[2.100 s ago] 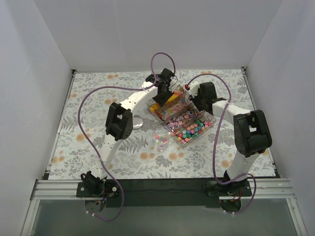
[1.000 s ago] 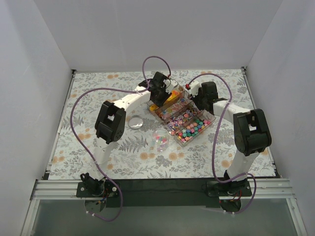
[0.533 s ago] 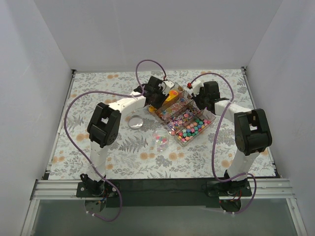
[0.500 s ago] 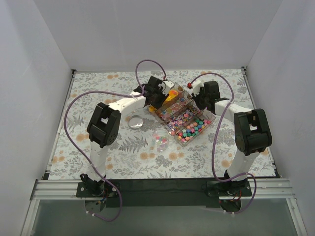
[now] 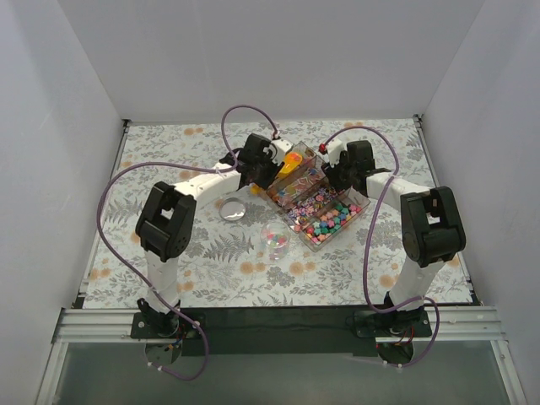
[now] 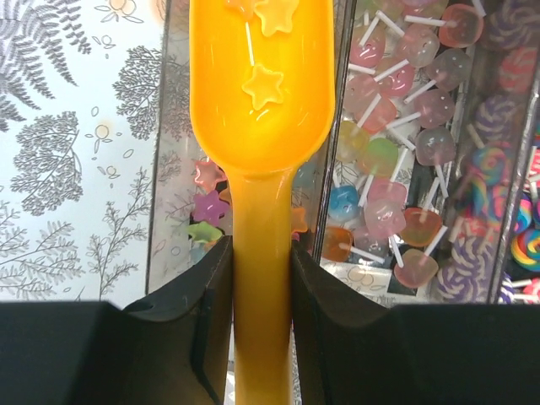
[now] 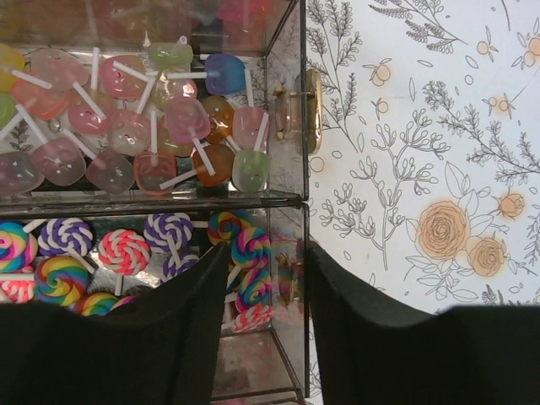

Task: Pack the candies
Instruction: Scoop the fake candies from the storage box.

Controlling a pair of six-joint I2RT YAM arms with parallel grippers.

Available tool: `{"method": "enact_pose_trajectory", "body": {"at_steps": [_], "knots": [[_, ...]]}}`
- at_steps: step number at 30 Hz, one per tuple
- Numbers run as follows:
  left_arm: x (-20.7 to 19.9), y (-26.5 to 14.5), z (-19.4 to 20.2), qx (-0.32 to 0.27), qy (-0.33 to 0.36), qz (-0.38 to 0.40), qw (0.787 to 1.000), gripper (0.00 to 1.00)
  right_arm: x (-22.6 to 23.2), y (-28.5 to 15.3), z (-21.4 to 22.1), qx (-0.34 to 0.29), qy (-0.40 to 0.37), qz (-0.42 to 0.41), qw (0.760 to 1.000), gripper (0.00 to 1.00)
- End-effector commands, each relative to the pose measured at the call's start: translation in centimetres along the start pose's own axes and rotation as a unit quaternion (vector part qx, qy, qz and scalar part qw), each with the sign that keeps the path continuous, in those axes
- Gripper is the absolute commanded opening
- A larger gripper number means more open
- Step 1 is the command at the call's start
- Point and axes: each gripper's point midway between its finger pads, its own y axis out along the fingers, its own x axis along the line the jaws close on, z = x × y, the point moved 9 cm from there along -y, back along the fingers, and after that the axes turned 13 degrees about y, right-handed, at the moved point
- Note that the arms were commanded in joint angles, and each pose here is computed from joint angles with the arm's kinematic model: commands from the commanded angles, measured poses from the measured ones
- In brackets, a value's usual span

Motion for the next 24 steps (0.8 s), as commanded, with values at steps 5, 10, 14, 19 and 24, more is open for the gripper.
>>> {"method": "enact_pose_trajectory", "body": {"at_steps": [5,10,14,19,24], "knots": [[0.9,-4.7,-3.9,-0.1,0.005,0.001,0.995,0.0,-0.8,-2.8,-2.4,-0.038,0.005,0.036,0.999,0.57],[0.9,-7.0,-4.0,-0.115,0.012,-0.001,0.993,0.0,-0.5,-4.6,-2.6,-0.051,0.017,0.042,0.998,0.63],[0.5,-9.1,-3.3,-0.117,0.025,0.001,0.993,0.0,-0.1,-6.9,-3.4,-0.068,0.029,0.045,0.996,0.65],[-0.3,-12.1,-1.3,-0.107,0.055,0.011,0.993,0.0,0.9,-9.3,-3.6,-0.077,0.068,0.039,0.994,0.66],[-1.5,-16.2,0.0,-0.109,0.076,0.026,0.991,0.0,2.6,-12.1,-3.5,-0.093,0.088,0.041,0.991,0.68]]}}
